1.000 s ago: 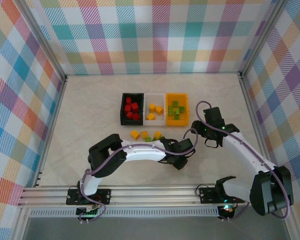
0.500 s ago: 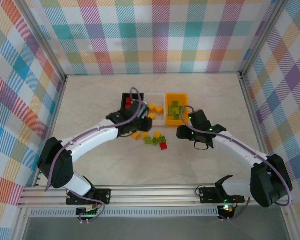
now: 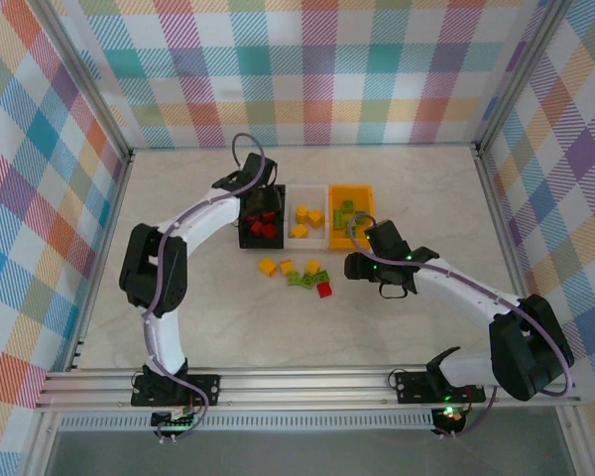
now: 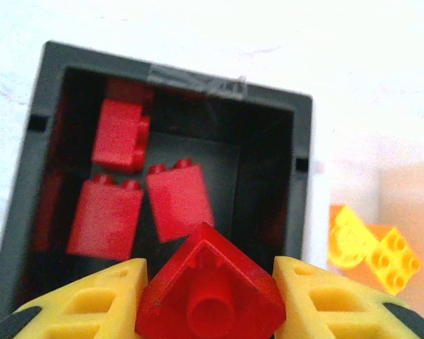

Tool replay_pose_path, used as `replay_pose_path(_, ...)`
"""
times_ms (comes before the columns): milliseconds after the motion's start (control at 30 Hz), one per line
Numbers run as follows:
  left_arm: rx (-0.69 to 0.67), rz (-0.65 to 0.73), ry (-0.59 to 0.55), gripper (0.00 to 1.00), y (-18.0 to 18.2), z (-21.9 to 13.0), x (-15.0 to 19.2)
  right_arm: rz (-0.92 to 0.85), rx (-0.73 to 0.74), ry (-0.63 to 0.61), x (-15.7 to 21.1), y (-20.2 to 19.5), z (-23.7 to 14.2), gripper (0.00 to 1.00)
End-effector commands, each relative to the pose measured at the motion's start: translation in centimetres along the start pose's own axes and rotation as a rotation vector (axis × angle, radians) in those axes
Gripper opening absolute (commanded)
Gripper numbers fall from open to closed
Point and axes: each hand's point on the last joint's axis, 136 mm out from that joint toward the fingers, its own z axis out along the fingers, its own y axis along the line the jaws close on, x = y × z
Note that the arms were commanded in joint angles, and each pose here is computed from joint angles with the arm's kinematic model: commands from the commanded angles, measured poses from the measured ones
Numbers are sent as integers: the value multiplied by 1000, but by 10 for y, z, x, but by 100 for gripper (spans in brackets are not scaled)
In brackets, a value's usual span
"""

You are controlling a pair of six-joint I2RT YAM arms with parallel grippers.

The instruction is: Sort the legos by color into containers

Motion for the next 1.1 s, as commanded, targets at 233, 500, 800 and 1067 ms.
replay_pose_path(233, 4, -32, 22, 62, -11, 10, -18, -32, -52, 2, 3, 13, 2, 74)
replay_pose_path(500, 153, -60, -23, 87, -36, -36, -24, -115, -135, 36, 16, 43, 4, 75)
replay_pose_path(800, 292, -61, -81, 100, -30, -116, 27, -254, -102, 137, 48, 71, 34, 75)
replay_pose_path(1067, 236, -129, -81, 100, 35, -139, 99, -347, -21, 174, 61, 81, 57, 70)
